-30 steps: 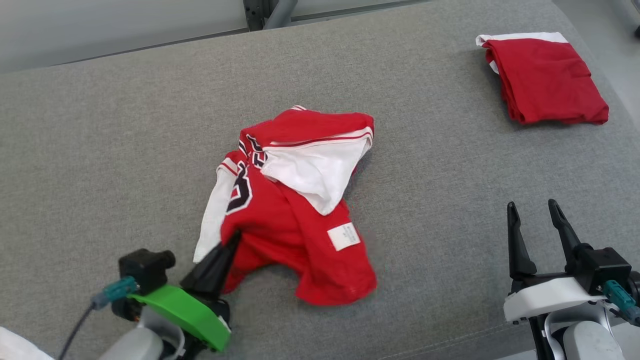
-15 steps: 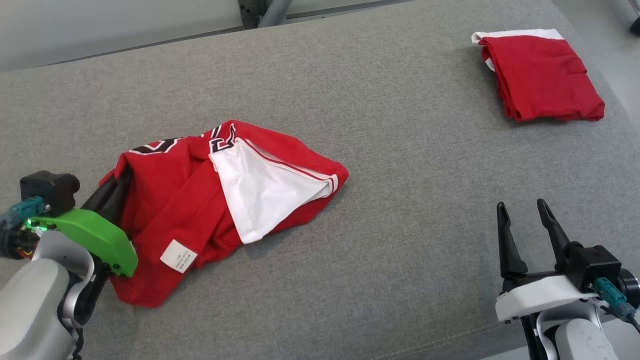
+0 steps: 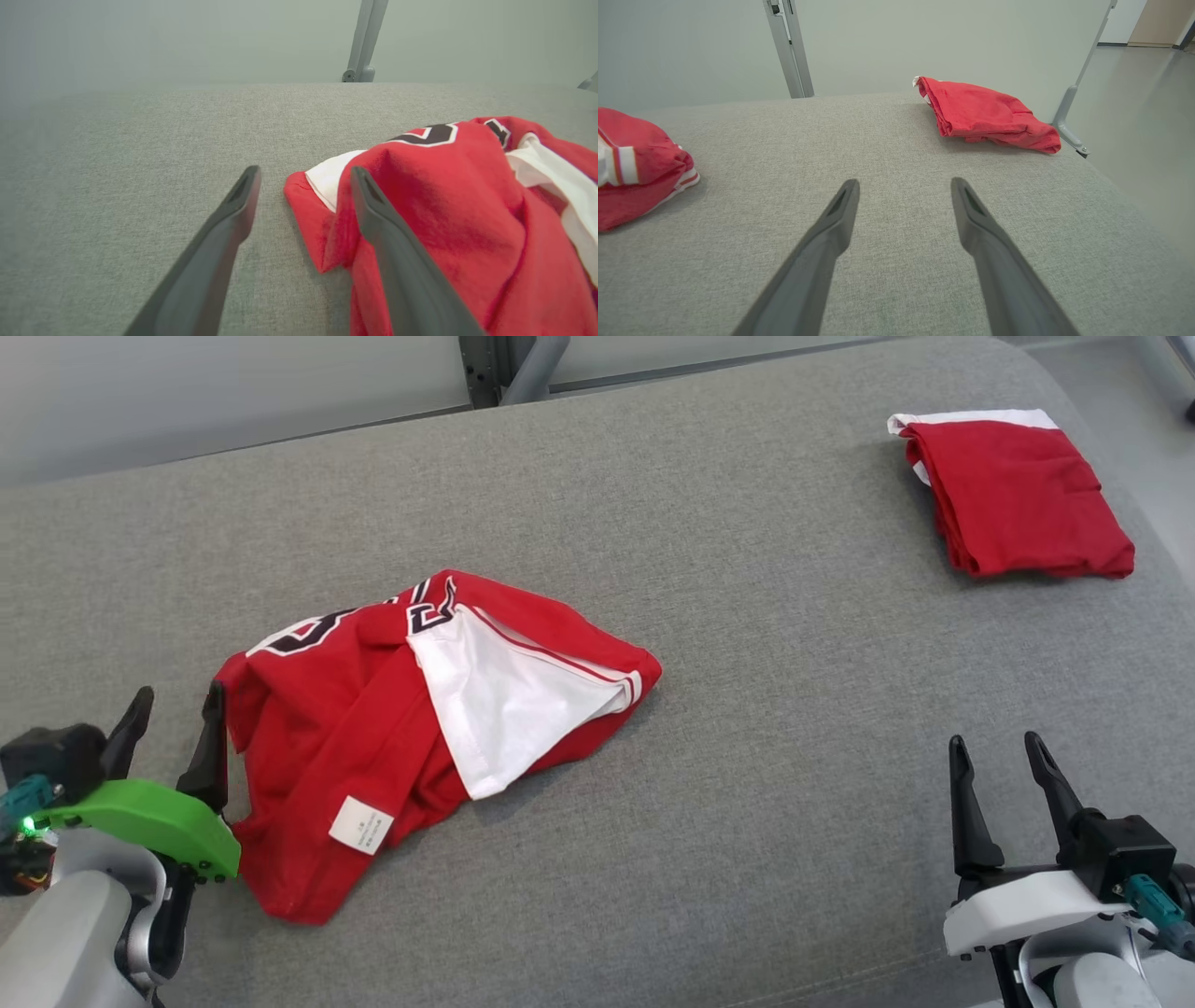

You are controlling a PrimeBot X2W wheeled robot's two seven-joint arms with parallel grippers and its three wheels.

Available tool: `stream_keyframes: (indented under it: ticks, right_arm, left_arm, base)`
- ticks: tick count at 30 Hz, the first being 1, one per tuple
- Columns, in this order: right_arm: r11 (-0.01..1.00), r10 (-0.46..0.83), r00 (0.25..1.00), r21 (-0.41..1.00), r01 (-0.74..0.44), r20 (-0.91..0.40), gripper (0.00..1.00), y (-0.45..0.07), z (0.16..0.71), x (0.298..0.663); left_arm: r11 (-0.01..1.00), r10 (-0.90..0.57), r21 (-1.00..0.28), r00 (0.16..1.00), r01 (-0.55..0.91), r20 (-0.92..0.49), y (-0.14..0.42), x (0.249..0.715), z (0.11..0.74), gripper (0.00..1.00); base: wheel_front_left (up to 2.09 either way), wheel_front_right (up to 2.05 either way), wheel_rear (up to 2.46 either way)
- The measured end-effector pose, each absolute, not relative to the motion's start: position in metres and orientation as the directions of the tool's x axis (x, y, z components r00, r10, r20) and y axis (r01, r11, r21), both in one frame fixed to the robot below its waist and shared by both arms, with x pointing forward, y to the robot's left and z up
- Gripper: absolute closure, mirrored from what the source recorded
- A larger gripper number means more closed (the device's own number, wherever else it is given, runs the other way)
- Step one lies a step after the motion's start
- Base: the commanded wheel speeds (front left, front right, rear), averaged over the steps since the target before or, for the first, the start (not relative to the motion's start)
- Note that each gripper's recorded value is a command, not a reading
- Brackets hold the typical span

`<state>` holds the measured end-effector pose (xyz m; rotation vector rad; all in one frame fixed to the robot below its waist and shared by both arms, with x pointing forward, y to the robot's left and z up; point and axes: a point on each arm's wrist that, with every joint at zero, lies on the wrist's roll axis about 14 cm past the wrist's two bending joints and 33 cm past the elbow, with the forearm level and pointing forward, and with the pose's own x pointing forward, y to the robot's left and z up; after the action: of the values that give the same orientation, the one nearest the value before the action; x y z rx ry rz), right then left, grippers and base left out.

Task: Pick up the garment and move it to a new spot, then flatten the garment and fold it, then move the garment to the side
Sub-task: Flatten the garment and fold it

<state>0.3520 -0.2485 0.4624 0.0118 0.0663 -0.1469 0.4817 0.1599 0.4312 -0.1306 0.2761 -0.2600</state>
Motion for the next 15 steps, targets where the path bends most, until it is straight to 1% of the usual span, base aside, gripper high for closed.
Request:
stream_keyframes:
  ticks: [3,6,10,12,13,15]
  right_arm:
    - [0.991,-0.132,0.99,0.011,0.133,-0.058,0.0,-0.244,0.465,0.353]
    - [0.994,-0.111,0.992,0.015,0.112,-0.057,0.0,-0.237,0.465,0.355]
    - [0.996,-0.082,0.995,0.02,0.083,-0.055,0.0,-0.228,0.464,0.36]
    - [0.997,-0.067,0.996,0.021,0.068,-0.058,0.0,-0.224,0.463,0.363]
    - [0.998,-0.058,0.996,0.018,0.059,-0.062,0.0,-0.221,0.462,0.365]
    - [0.998,-0.054,0.996,0.018,0.055,-0.067,0.0,-0.22,0.46,0.366]
  left_arm:
    - [0.965,-0.215,-0.194,0.953,0.174,-0.212,0.171,0.471,0.443,0.0]
    - [0.959,-0.207,-0.237,0.954,0.155,-0.216,0.169,0.445,0.441,0.0]
    - [0.938,-0.24,-0.31,0.935,0.154,-0.26,0.15,0.405,0.43,0.0]
    - [0.928,-0.263,-0.34,0.916,0.154,-0.304,0.14,0.386,0.419,0.0]
    - [0.915,-0.285,-0.375,0.897,0.149,-0.339,0.13,0.371,0.411,0.0]
    - [0.914,-0.292,-0.376,0.886,0.149,-0.36,0.126,0.364,0.407,0.0]
  base:
    - [0.0,0.0,0.0]
    - [0.0,0.0,0.0]
    - [0.0,0.0,0.0]
    - [0.0,0.0,0.0]
    - [0.0,0.0,0.0]
    - [0.0,0.0,0.0]
